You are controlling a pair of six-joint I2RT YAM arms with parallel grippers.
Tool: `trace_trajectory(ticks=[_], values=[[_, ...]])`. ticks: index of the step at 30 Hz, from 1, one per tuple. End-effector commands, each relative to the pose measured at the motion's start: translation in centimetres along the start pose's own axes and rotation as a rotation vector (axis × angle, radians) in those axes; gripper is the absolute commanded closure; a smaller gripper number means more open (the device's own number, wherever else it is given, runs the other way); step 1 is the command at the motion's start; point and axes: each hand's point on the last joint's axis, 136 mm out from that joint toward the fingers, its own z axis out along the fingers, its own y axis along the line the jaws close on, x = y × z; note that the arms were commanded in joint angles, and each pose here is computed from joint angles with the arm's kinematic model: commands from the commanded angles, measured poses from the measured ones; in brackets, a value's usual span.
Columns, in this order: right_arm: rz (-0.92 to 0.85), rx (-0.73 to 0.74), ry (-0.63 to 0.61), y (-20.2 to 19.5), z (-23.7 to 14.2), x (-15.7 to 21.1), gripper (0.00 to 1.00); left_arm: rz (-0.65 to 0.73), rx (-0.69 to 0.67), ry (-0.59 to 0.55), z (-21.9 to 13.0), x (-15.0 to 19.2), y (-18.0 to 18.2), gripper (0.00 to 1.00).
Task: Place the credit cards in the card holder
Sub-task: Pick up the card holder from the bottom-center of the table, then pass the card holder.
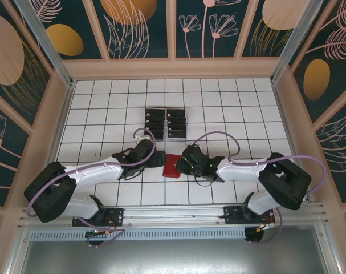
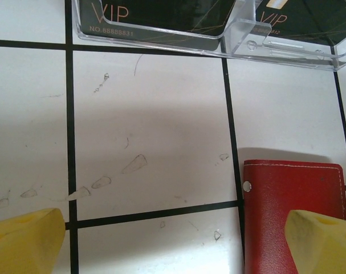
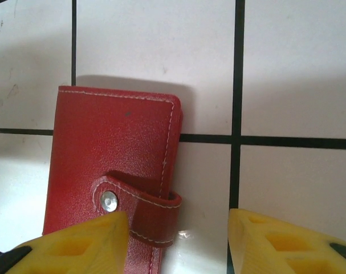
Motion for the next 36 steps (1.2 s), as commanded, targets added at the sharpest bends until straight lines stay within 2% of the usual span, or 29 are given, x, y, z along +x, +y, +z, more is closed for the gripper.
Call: trace_trajectory(ticks=[1,8,11,13,18,20,27,36], values=[[0.04,-0.079,-0.017,1.4,0.3,-0.3,0.5,-0.012,0.044,-0.002,-0.1,-0.3,-0.8,0.01],[0.053,-0.136,-0.005,2.4,1.2,-0.4,0.51,-0.028,0.057,0.017,0.4,0.2,-0.9,0.02],[0.064,-0.16,0.005,2.6,1.5,-0.3,0.55,-0.028,0.058,0.019,0.5,0.3,-1.0,0.01],[0.071,-0.172,0.007,2.7,1.5,-0.3,0.61,-0.028,0.061,0.018,0.5,0.3,-1.0,0.01],[0.083,-0.191,0.004,2.5,1.3,-0.4,0.94,-0.036,0.072,0.017,0.6,0.1,-1.3,0.01],[0.084,-0.211,-0.003,2.8,0.9,-0.7,1.0,-0.042,0.084,0.014,0.6,0.0,-1.6,0.02],[0.071,-0.291,-0.056,4.6,-1.8,-2.3,1.0,-0.088,0.153,-0.006,0.4,-1.3,-2.7,0.01],[0.077,-0.367,-0.109,6.3,-4.7,-3.7,1.0,-0.168,0.312,-0.064,-0.6,-3.4,-5.2,0.01]])
